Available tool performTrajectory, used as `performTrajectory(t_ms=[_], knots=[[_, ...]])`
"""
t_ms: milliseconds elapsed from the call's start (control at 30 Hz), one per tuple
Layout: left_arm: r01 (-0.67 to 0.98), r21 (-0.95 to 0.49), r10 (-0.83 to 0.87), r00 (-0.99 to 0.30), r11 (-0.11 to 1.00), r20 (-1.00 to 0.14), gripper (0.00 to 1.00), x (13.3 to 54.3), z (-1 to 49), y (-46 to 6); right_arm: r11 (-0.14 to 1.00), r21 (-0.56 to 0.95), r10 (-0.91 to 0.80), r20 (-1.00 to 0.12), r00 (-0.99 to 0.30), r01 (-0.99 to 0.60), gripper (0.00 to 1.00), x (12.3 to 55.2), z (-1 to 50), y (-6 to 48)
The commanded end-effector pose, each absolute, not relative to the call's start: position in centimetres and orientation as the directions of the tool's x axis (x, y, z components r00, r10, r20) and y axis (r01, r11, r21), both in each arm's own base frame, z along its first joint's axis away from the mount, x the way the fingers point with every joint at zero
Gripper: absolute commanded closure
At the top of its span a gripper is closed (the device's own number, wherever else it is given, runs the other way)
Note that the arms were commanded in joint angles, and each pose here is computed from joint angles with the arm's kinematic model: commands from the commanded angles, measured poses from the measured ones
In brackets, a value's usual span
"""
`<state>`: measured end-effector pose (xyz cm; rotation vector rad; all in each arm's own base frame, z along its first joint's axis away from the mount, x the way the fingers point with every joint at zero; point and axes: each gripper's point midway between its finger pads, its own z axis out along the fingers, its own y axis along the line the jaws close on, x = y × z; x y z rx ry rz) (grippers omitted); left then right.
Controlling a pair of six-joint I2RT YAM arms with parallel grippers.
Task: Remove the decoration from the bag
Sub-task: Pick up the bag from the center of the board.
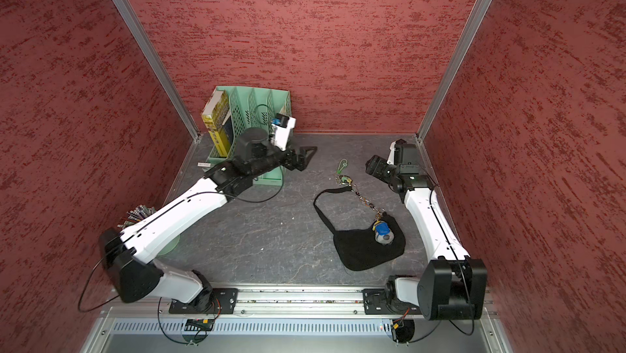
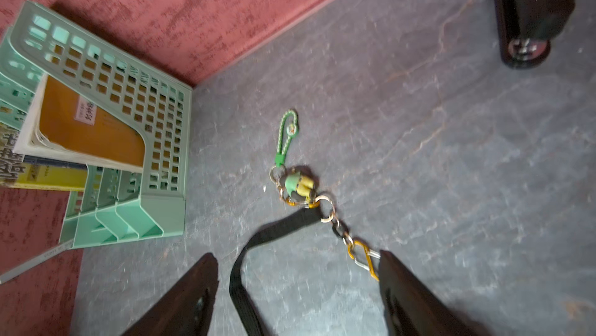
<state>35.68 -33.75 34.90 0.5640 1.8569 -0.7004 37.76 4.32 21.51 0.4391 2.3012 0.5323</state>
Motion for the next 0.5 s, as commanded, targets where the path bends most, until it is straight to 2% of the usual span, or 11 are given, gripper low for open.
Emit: performTrajectory(t_ms=[0,100,267,467], knots=[[0.722,-0.189,0.292,-0.485,0.666,-0.825,0.00,34.5,26.9,-37.8,0.846,0.502,0.450,-0.494,-0.744,0.179,0.23,35.4,21.1,5.1],[0.741,-0.248,0.361,-0.555,0.624,-0.749,0.00,34.6,22.6,-41.0,0.847,0.497,0.454,-0.496,-0.740,0.187,0.24,34.8,20.9,4.9],[0.729,-0.245,0.469,-0.622,0.639,-0.627,0.01,36.3,15.5,-43.4,0.848,0.493,0.460,-0.506,-0.730,0.193,0.27,34.4,21.0,4.7],[0.728,-0.217,0.525,-0.637,0.650,-0.564,0.09,38.3,10.0,-44.6,0.854,0.481,0.459,-0.517,-0.723,0.199,0.29,34.1,21.2,4.4]])
